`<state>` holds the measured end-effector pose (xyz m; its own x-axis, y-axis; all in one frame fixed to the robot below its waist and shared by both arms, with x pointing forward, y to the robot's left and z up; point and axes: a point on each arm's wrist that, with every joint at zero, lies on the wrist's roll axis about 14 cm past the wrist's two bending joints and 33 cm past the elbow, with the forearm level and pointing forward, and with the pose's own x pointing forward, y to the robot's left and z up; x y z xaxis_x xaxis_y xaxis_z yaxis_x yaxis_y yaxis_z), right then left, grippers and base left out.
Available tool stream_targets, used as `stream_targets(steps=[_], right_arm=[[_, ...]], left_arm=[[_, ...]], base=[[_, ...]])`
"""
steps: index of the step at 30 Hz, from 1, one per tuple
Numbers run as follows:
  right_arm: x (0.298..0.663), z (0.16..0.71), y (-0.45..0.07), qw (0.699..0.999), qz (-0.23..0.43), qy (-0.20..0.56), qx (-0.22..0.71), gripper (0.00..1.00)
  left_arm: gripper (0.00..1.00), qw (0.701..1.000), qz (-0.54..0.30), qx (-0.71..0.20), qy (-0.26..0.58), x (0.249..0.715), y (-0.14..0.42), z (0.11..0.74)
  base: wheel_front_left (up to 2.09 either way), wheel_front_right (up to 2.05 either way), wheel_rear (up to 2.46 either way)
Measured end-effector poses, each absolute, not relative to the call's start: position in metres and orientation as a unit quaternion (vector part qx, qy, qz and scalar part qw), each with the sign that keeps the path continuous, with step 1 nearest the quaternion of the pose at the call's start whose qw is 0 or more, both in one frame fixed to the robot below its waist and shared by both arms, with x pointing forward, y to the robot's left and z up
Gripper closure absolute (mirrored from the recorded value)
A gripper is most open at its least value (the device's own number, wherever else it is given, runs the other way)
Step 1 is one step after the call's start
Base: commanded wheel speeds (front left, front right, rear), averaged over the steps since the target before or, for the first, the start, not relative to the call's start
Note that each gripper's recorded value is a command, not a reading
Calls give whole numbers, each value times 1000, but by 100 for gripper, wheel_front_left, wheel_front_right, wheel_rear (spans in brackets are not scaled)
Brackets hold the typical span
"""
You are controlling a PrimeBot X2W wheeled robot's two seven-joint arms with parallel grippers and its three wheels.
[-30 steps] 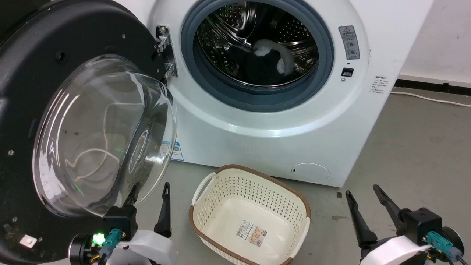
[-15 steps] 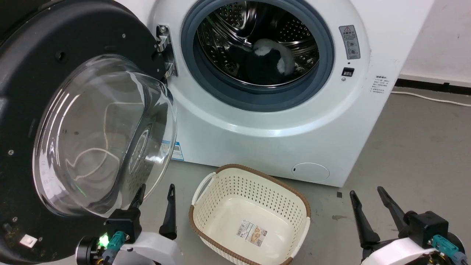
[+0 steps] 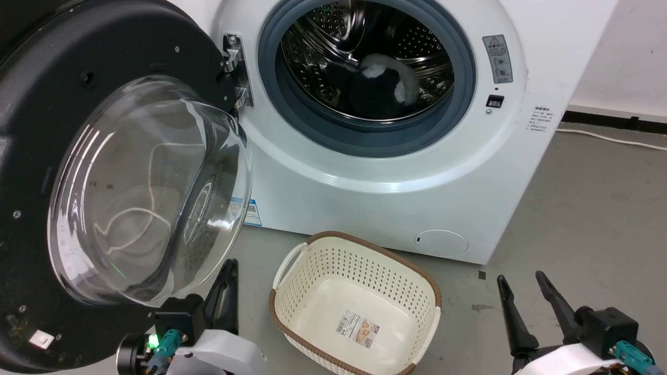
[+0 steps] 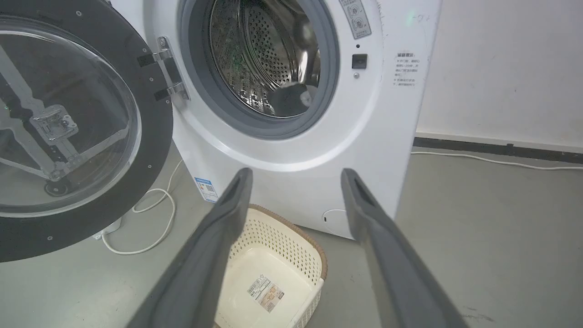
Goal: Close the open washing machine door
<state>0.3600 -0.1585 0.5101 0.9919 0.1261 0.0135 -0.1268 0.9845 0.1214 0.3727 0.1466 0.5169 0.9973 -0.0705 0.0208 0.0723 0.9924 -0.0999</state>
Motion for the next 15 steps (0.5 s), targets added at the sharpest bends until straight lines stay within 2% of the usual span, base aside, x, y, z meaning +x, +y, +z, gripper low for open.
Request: stream_targets(steps=[7,9,10,11,12,15], right_arm=[[361,509,-155,995,68,-5,76,0],[363,509,-151,994,73,-6,81,0],[363,509,-151,994,73,-6,81,0],[364,506,-148,993,78,-2,84,0],[364,506,-148,993,78,-2,84,0],[366,505,-141,992,87,-2,89,0]], left_arm=[[100,996,-39,-43,-74,373,150,556],[100,990,-32,-30,-137,371,159,595],[100,990,-32,-30,-137,371,159,595],[100,983,-23,-24,-182,366,166,624],[100,983,-23,-24,-182,366,166,624],[100,968,6,-19,-251,355,185,667]], base=[[0,0,0],[0,0,0],[0,0,0],[0,0,0],[0,0,0],[0,0,0]])
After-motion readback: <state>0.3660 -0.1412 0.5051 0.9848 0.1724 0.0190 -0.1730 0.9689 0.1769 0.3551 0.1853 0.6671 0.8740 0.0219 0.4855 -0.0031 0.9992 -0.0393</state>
